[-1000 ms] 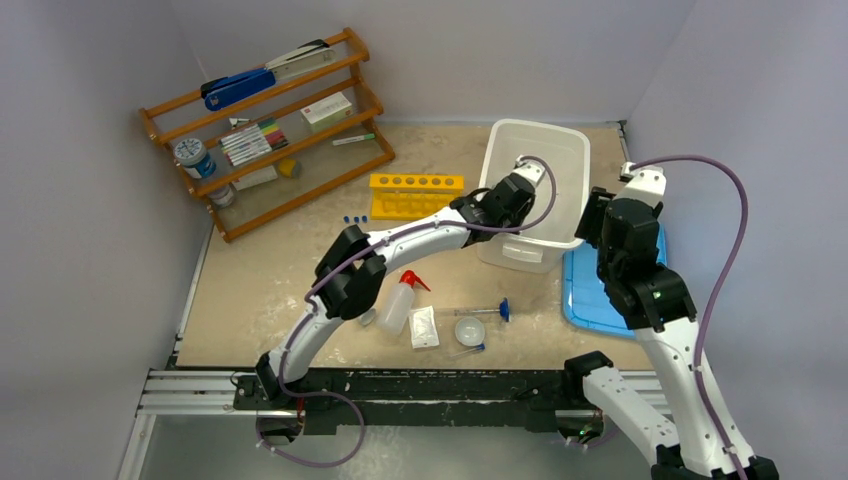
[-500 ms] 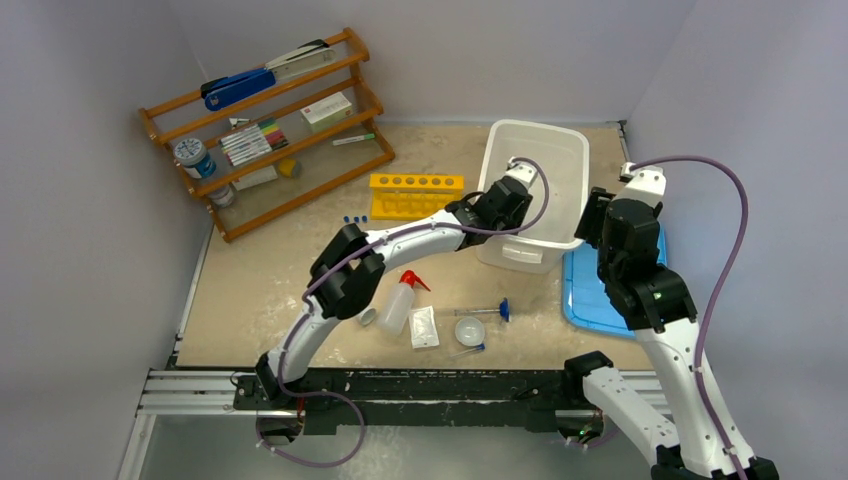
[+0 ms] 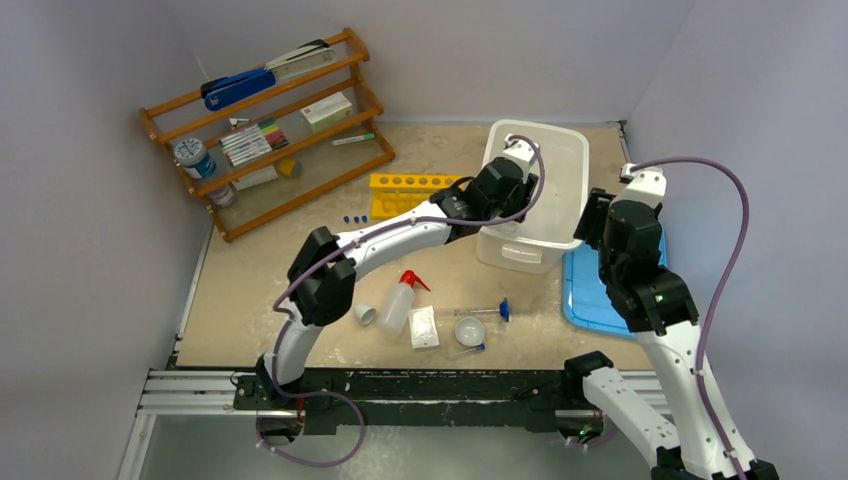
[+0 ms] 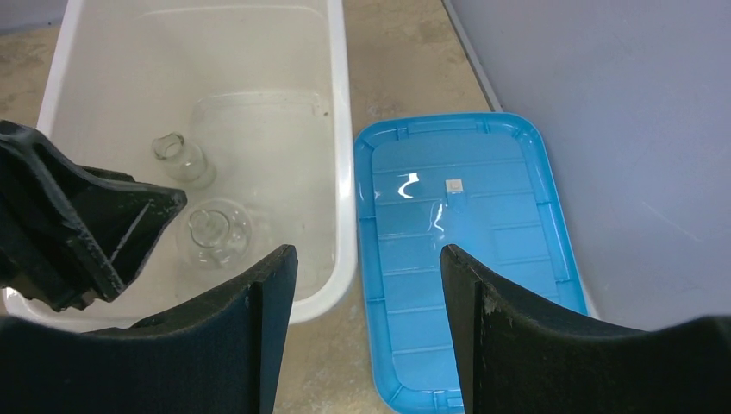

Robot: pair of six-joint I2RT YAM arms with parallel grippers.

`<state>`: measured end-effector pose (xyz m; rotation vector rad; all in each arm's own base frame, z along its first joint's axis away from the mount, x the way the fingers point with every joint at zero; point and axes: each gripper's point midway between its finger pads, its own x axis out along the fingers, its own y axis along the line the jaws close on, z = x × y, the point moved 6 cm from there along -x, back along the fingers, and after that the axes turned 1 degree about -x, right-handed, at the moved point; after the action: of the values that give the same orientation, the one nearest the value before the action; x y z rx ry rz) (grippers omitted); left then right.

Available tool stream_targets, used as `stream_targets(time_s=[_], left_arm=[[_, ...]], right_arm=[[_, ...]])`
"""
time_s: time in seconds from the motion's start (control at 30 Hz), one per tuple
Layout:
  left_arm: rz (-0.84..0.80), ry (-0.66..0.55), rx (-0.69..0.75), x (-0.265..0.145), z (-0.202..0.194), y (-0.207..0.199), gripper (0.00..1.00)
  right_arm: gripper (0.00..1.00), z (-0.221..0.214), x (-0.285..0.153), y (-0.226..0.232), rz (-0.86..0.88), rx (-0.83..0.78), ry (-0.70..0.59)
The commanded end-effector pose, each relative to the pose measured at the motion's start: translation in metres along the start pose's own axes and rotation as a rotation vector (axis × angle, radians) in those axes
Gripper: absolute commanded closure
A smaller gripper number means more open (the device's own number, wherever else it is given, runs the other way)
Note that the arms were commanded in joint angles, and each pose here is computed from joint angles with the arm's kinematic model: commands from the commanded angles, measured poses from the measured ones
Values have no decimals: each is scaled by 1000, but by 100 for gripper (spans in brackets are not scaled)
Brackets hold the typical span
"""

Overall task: Organize the chemistry lab equipment
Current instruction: Place the chemistry item in the storage box, then pick up the test tube at the center of the board.

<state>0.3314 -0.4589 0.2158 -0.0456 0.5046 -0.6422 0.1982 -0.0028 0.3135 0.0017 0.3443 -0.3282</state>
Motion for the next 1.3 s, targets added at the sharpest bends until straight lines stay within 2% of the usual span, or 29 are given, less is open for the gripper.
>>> stream_targets(time_s=[0.0, 0.27, 0.43, 0.5, 0.67, 0.8, 0.9, 1.07, 1.27], left_arm=[[-103, -156, -31, -51, 67, -17, 52], [-207, -229, -38, -106, 97, -23, 52], [-219, -253, -4, -148, 86, -14, 57], [-228, -234, 54, -164, 65, -13, 58], [-296, -103, 229, -193, -27, -21, 59], [-413, -10, 241, -207, -91, -17, 58], [-397, 53, 256, -208, -136, 4, 58], [-364, 108, 288, -203, -175, 23, 57], [-424, 148, 303, -200, -190, 15, 57]], right_arm=[[35, 14, -7, 0, 32, 41, -58], [36, 27, -11, 5, 83, 60, -112], [36, 30, -15, 21, 234, 66, -137], [36, 25, -15, 23, 258, 74, -138], [36, 20, -16, 22, 253, 88, -140], [36, 19, -14, 21, 233, 80, -123], [36, 20, -14, 21, 234, 78, -121], [36, 21, -14, 21, 238, 78, -121], [36, 19, -13, 21, 226, 71, -110]])
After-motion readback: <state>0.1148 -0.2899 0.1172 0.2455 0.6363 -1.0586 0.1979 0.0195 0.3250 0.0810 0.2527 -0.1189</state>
